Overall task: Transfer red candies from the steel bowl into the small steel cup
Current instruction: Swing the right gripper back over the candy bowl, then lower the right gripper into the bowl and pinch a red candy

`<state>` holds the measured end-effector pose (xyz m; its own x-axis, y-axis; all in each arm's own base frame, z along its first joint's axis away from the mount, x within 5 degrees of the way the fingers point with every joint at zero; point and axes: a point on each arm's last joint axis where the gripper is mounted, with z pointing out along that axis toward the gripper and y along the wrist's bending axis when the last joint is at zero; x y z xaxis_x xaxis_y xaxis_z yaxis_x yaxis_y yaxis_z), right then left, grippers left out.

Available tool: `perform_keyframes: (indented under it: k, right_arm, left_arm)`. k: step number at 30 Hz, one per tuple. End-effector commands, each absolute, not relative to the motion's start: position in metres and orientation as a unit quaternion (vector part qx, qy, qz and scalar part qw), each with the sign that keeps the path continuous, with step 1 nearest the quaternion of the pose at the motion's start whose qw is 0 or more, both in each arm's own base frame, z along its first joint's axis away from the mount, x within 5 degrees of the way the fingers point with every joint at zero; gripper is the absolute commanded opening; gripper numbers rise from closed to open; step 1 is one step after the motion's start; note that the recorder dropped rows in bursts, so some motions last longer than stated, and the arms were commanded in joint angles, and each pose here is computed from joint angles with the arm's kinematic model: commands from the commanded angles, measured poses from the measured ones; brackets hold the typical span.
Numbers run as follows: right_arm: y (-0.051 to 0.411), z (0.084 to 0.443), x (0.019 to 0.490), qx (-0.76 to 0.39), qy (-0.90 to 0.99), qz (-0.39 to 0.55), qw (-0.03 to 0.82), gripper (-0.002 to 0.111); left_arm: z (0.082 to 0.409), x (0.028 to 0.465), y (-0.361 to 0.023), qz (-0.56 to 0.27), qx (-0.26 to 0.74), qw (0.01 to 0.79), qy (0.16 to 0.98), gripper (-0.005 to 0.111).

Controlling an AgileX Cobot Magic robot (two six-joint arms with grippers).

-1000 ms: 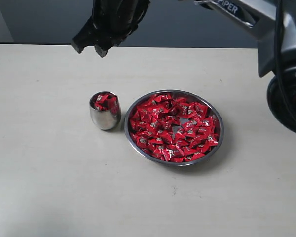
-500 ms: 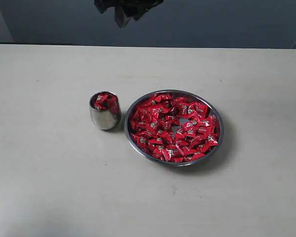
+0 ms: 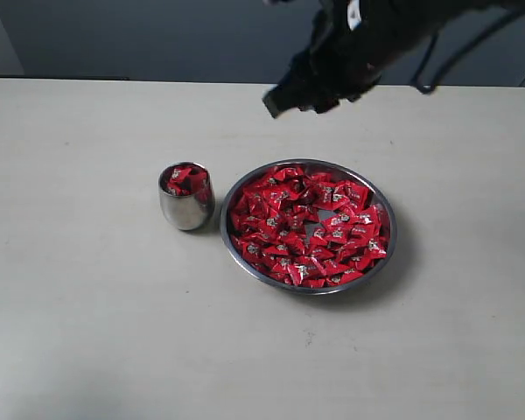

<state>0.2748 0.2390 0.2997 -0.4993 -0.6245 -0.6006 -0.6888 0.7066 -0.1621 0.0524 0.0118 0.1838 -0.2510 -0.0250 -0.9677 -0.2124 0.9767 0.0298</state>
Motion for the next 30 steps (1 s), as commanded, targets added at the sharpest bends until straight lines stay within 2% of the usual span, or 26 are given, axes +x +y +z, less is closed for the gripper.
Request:
perform_keyframes:
  k: [1, 2, 4, 10, 15, 23, 30]
  right_arm:
    - [0.200, 0.257, 0.261, -0.332, 0.878, 0.034, 0.343, 0.038]
    - [0.192, 0.239, 0.252, -0.321, 0.881, 0.051, 0.344, 0.038]
    - [0.190, 0.225, 0.247, -0.309, 0.883, 0.070, 0.346, 0.038]
    - [0.194, 0.202, 0.250, -0.305, 0.898, 0.063, 0.310, 0.038]
    - [0.201, 0.191, 0.259, -0.294, 0.911, 0.057, 0.284, 0.038]
    - [0.217, 0.194, 0.282, -0.287, 0.922, 0.033, 0.257, 0.038]
    - [0.230, 0.178, 0.288, -0.298, 0.928, 0.056, 0.216, 0.038]
  left_arm:
    - [0.183, 0.053, 0.011, 0.073, -0.075, 0.612, 0.784, 0.000]
    - [0.183, 0.053, 0.011, 0.073, -0.075, 0.612, 0.784, 0.000]
    - [0.183, 0.053, 0.011, 0.073, -0.075, 0.612, 0.784, 0.000]
    - [0.183, 0.052, 0.012, 0.078, -0.072, 0.611, 0.784, 0.000]
    - [0.183, 0.052, 0.012, 0.078, -0.072, 0.611, 0.784, 0.000]
    - [0.183, 0.052, 0.012, 0.078, -0.072, 0.611, 0.784, 0.000]
    - [0.183, 0.052, 0.012, 0.078, -0.072, 0.611, 0.784, 0.000]
